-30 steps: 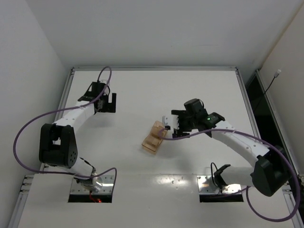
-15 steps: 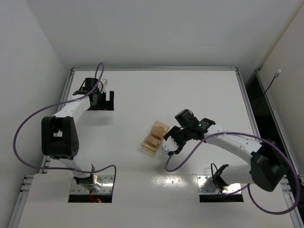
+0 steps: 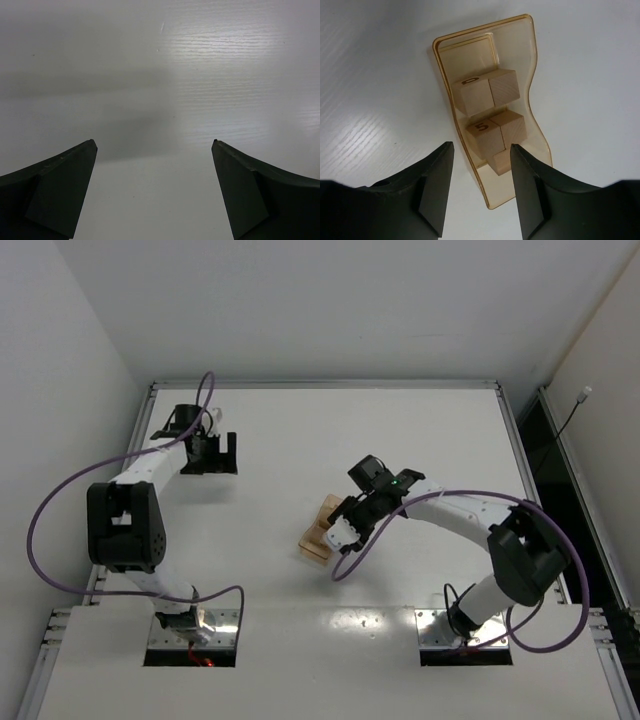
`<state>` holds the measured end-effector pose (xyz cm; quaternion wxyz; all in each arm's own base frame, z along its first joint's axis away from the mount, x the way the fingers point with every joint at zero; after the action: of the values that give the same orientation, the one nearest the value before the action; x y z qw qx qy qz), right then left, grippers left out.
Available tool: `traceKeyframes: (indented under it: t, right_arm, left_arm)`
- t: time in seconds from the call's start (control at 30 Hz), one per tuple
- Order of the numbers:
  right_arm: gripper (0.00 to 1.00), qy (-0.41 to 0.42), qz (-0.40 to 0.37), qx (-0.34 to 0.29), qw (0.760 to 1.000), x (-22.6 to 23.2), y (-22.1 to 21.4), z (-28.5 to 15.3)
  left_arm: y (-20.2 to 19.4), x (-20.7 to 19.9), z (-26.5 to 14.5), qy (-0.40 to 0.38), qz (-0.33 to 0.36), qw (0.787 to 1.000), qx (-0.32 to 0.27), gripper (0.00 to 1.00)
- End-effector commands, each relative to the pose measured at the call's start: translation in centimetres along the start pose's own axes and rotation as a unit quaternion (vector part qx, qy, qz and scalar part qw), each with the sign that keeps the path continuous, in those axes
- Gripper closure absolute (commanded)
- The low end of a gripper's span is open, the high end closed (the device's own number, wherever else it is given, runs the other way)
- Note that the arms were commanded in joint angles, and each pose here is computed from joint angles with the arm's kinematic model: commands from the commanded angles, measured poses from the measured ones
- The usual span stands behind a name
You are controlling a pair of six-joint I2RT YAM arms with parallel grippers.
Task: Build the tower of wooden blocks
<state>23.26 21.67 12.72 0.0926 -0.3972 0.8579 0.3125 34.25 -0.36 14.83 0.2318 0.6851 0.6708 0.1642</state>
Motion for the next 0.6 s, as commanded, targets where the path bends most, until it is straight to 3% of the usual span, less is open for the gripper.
traceKeyframes:
  t: [0.0,0.57]
  right_arm:
    - [0.54,0.004,-0.02,-0.04,0.999,-1.2,0.8,0.2]
    - [0.58,0.052,-0.013,-0.039,0.998,-0.6,-0.8,2.2]
  left_arm:
    - [1.0,0.7,0.1,0.0,-0.003,1.0,-0.009,0.01]
    - [1.3,1.8,1.0,0.007,-0.02,1.0,-0.001,0.01]
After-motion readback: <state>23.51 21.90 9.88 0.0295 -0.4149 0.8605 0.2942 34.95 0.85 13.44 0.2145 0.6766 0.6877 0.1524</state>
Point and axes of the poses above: each gripper's point midway between its finger pads, its own z axis out along the fingers, its own x axis along the line the jaws close on, y = z × x, the point moved 8 cm from there along -z, back along the fingers, and after that the axes turned 2 degrees about z, right-handed, at the moved point
